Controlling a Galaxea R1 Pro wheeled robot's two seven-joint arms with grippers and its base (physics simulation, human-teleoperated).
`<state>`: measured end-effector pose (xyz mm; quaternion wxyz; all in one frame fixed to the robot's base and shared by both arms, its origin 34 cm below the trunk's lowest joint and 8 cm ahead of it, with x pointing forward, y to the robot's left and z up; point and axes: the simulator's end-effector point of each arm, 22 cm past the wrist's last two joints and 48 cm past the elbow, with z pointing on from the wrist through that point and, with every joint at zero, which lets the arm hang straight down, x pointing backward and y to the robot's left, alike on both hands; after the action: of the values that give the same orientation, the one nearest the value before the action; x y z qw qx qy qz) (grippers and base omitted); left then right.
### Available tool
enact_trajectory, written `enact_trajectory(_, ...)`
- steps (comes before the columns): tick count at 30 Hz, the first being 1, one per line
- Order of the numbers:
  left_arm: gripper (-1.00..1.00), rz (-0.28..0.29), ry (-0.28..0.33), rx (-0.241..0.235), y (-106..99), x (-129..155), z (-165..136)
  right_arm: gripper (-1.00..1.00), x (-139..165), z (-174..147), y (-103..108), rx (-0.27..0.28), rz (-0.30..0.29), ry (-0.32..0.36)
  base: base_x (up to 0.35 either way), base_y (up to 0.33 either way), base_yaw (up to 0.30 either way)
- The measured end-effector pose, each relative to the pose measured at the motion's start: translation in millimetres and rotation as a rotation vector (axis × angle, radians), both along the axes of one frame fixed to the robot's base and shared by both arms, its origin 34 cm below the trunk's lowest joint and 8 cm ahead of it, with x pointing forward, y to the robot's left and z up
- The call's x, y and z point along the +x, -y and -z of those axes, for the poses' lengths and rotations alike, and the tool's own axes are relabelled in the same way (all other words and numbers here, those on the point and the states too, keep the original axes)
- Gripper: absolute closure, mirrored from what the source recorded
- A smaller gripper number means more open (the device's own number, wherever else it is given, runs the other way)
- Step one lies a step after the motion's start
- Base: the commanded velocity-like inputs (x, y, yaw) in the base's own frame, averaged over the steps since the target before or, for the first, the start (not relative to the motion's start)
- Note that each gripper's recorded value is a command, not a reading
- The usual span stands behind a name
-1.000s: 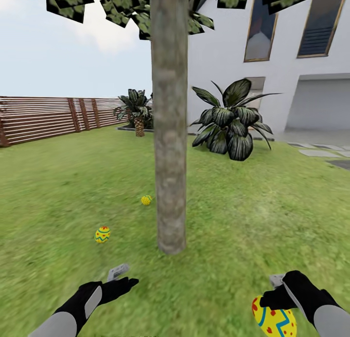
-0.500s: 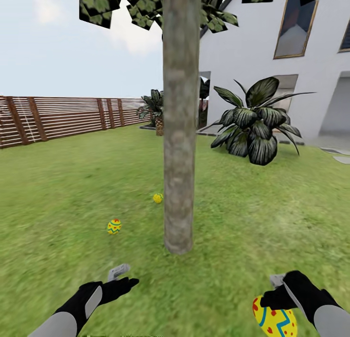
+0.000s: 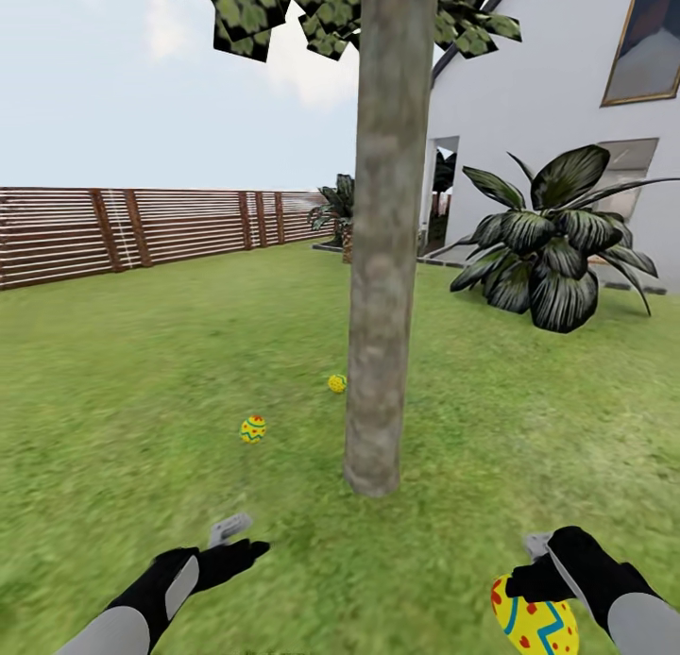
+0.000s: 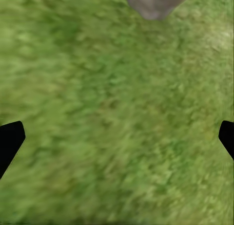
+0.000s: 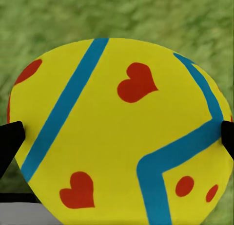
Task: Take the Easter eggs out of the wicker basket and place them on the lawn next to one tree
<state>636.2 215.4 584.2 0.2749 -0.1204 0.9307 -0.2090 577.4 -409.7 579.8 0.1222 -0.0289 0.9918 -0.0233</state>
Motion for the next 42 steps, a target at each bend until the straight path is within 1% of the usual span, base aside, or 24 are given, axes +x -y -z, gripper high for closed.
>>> enact_trajectory(3, -1.0, 0.003, -0.004, -0.005, 4.7, -1.1, 0.8, 1.0, 1.4, 1.9, -9.5, 0.006, -0.006, 0.001, 0.0, 0.0, 0.295)
enact_trajectory(6, -1.0, 0.008, -0.006, -0.012, 12.1, -2.2, 1.4, 1.0, 1.7, 2.1, -8.9, -0.003, -0.005, 0.001, 0.0, 0.0, 0.295)
enact_trajectory(18, -1.0, 0.014, -0.005, -0.019, 19.5, -2.4, 1.0, 1.0, -2.9, 6.0, -10.3, -0.002, -0.003, -0.012, 0.0, 0.0, 0.295)
enact_trajectory(42, -1.0, 0.013, -0.008, -0.017, 18.6, -3.2, 1.9, 1.0, -2.7, 5.6, -9.4, -0.003, -0.002, -0.011, 0.0, 0.0, 0.295)
